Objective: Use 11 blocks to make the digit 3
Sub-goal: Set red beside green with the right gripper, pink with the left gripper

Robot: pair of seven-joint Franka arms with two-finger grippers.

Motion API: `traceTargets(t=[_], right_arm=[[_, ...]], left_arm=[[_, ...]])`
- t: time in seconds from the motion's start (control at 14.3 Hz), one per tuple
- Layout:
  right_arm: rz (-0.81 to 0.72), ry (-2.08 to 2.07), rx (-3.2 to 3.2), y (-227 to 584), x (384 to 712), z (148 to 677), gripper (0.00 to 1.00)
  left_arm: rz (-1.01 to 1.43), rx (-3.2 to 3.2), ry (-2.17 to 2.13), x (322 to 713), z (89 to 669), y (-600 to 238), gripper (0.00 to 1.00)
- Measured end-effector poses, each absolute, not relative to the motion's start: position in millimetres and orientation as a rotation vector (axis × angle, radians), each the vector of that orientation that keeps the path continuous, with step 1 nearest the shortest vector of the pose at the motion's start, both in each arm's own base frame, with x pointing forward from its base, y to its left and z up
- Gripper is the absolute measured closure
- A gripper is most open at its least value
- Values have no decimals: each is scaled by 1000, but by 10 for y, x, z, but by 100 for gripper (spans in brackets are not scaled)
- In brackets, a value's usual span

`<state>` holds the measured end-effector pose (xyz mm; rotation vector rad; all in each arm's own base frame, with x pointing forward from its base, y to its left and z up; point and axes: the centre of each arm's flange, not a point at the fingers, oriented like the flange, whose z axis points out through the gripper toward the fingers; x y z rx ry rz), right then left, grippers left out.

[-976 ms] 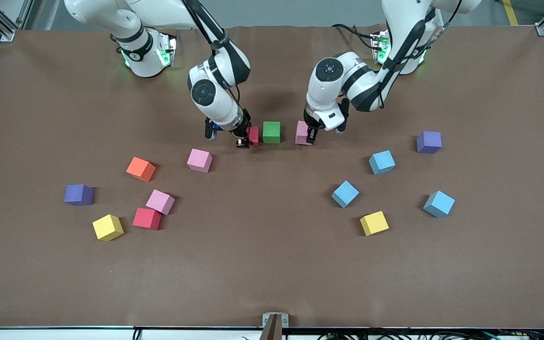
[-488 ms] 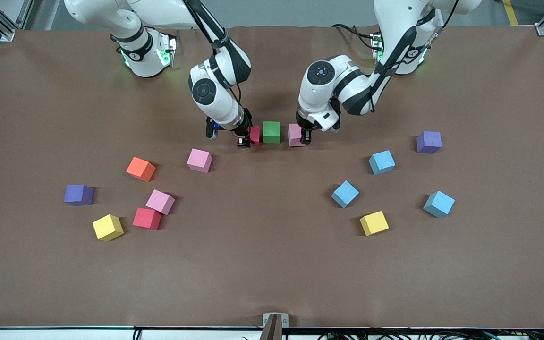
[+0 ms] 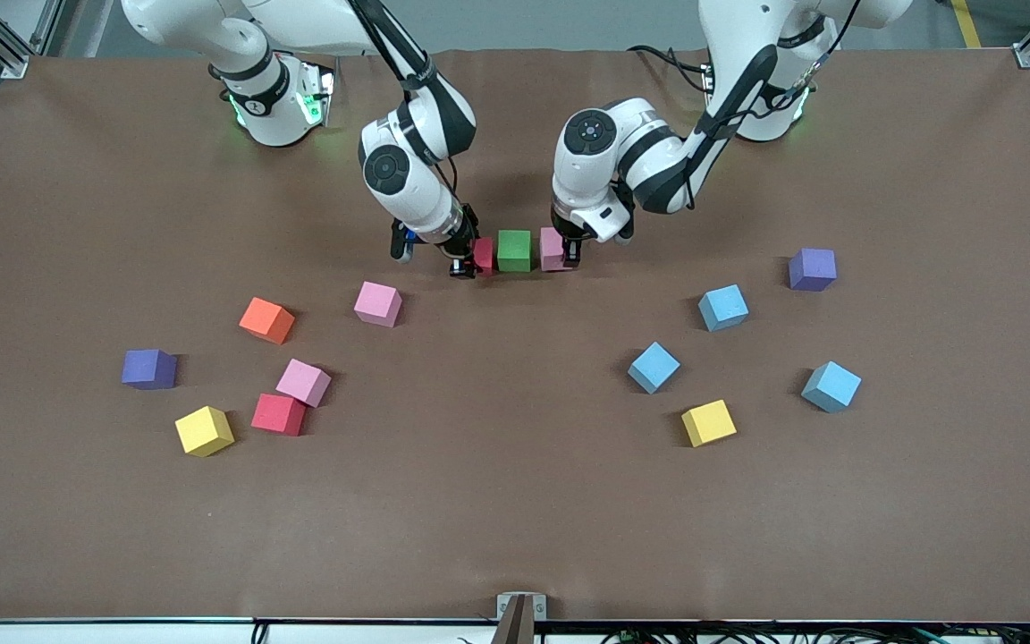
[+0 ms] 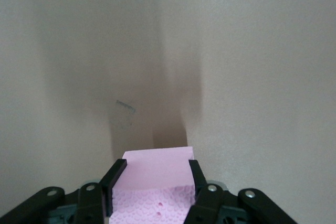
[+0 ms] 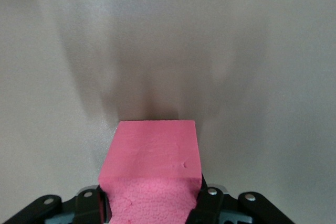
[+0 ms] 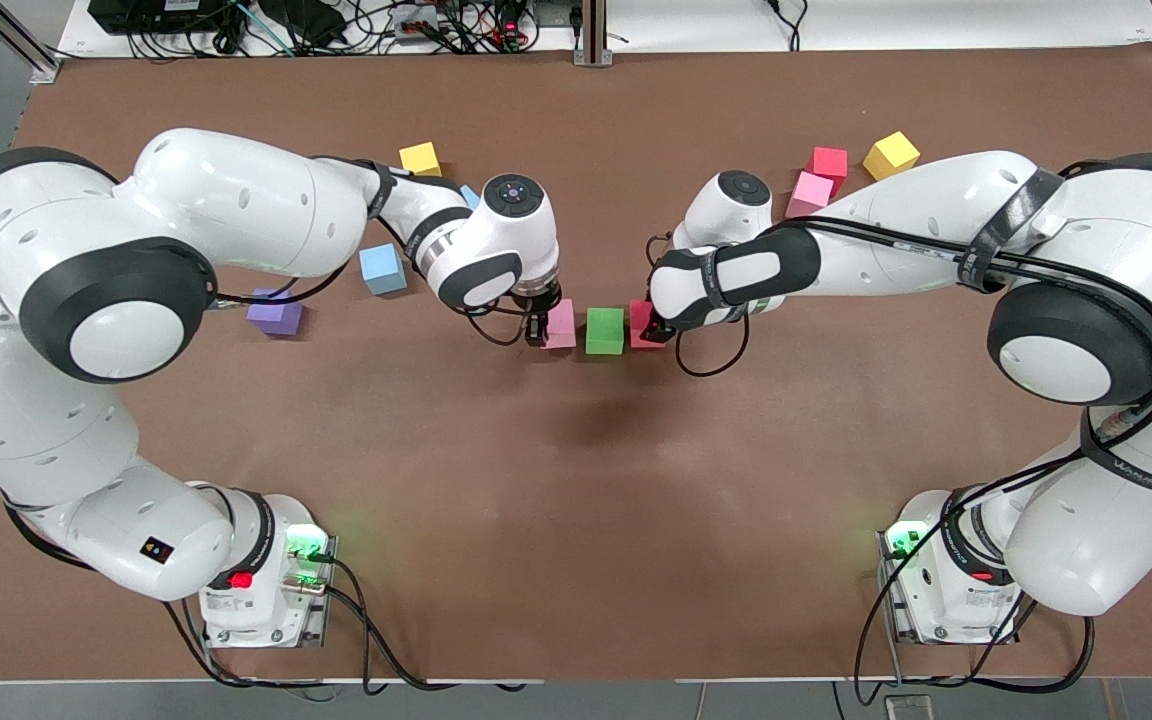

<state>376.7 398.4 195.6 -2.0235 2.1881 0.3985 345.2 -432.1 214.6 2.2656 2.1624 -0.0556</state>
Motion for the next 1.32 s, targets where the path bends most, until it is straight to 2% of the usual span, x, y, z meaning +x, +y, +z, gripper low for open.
traceTargets(t=[1.32], right_arm=[[436,2212,-1984,4035,3698,1951,44]], left_arm=[[-86,2311,2150,3367,1963,-4505,47]])
